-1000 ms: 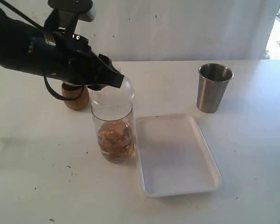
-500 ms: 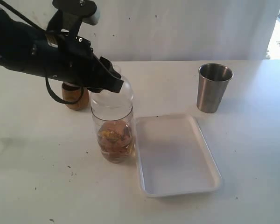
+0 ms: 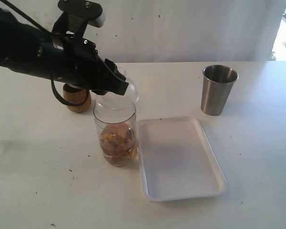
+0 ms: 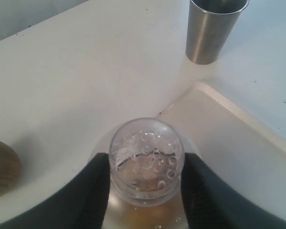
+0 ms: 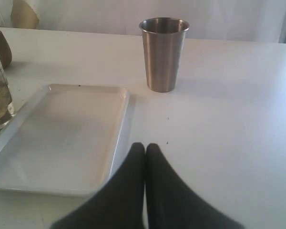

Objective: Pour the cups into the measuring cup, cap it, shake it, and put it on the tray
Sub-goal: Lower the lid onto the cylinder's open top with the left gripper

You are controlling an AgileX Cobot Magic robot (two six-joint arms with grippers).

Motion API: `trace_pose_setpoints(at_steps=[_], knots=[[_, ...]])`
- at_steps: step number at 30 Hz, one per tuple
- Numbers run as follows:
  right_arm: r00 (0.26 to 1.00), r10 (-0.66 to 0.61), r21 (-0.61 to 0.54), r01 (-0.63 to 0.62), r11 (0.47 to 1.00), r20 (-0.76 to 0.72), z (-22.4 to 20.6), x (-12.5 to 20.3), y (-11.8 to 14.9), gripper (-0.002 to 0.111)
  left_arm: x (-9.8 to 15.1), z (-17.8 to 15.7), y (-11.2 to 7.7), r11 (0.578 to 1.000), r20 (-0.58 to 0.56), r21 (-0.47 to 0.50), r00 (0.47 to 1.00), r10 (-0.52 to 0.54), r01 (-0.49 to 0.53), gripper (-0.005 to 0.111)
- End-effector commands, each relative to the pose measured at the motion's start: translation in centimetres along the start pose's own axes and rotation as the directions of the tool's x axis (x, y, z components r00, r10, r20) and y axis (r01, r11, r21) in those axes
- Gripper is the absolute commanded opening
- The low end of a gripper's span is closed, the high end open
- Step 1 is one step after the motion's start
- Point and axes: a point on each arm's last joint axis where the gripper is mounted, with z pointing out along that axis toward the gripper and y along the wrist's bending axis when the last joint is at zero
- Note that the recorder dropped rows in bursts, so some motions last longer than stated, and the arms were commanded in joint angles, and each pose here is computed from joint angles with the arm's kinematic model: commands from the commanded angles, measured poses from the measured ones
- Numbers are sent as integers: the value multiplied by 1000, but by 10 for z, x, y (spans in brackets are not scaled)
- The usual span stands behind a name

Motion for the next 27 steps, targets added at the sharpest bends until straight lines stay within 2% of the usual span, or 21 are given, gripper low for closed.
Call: trace_pose_setpoints(at_steps=[1,7,27], knots=[[1000,3,3,-3,1000,7,0,1,0,0,1,-8,-2,999,-15,-1,999,34,-34,0],[1000,3,3,-3,1000,7,0,1,0,0,5,-8,-2,999,-54,6,998,34,-33,0],[1000,3,3,-3,1000,7,0,1,0,0,4,-8,-2,999,-48,7,998,51,-50,0]])
